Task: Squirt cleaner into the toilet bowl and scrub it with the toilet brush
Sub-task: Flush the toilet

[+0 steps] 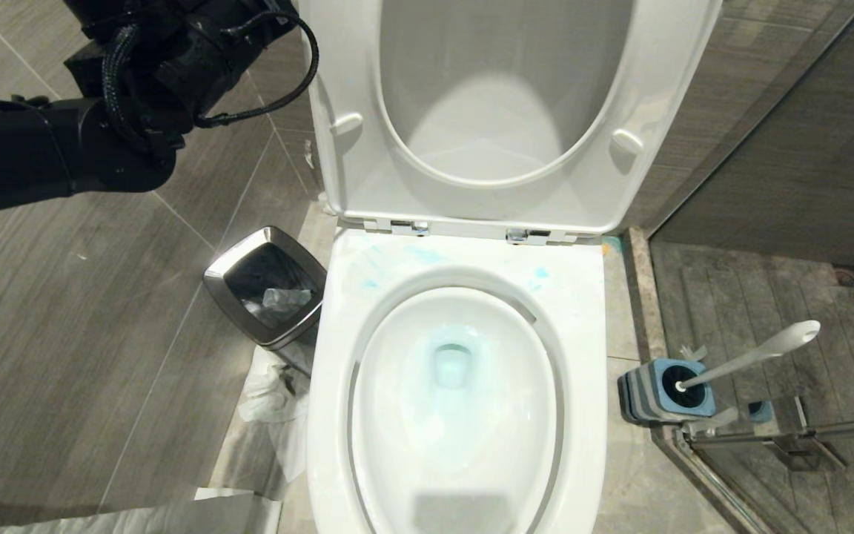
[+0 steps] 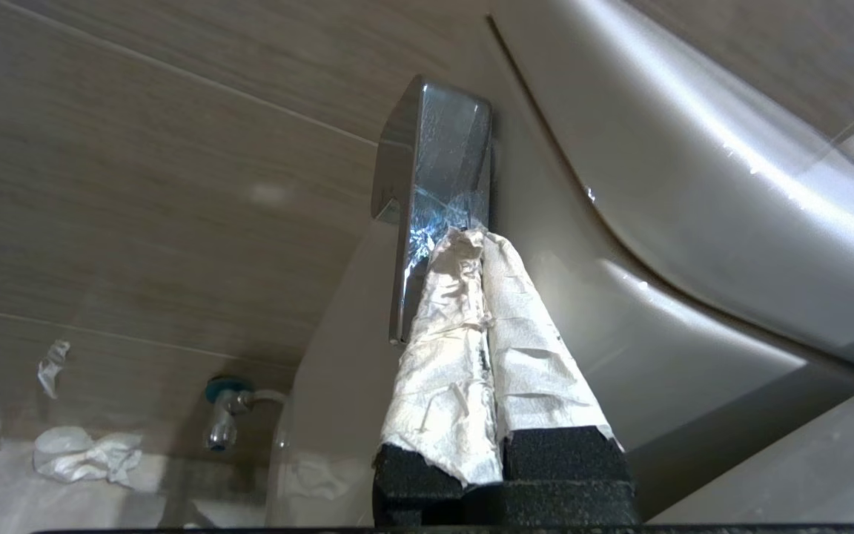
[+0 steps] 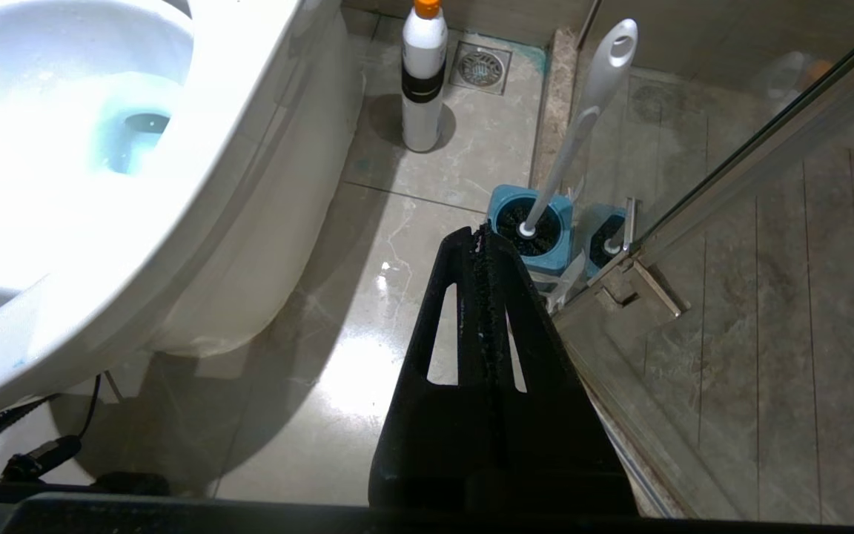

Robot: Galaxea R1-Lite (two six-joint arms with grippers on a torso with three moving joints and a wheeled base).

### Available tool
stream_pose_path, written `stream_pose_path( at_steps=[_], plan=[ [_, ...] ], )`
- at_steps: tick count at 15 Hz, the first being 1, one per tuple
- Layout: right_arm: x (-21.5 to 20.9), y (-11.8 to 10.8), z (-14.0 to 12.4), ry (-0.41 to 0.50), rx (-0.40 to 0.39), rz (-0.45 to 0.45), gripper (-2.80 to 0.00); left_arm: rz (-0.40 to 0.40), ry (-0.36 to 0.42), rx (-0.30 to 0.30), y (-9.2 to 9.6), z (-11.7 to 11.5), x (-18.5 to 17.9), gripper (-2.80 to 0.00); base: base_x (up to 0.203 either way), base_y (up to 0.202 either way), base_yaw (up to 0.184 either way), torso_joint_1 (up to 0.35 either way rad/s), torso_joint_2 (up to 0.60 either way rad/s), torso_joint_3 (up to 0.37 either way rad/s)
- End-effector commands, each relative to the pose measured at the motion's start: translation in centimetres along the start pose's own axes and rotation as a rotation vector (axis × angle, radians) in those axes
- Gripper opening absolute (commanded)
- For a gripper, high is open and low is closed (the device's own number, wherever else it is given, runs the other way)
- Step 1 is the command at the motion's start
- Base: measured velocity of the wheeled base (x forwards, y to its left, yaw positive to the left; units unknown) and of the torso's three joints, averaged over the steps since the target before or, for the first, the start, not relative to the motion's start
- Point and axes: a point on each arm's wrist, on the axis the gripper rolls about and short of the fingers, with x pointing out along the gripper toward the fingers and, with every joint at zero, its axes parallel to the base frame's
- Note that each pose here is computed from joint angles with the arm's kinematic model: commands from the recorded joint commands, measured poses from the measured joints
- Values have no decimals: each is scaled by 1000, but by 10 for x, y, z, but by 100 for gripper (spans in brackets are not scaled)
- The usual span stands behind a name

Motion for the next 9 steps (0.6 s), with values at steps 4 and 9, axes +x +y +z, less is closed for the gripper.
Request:
stream_pose_path(
  at_steps=[4, 9],
  plan=[
    [2, 0, -7, 24, 0, 1, -280, 13, 55, 30, 9, -18, 4, -280, 0, 0, 0, 0, 0, 0],
    [2, 0, -7, 25, 0, 1, -280, 17, 53, 31, 9, -19, 5, -280, 0, 0, 0, 0, 0, 0]
  ],
)
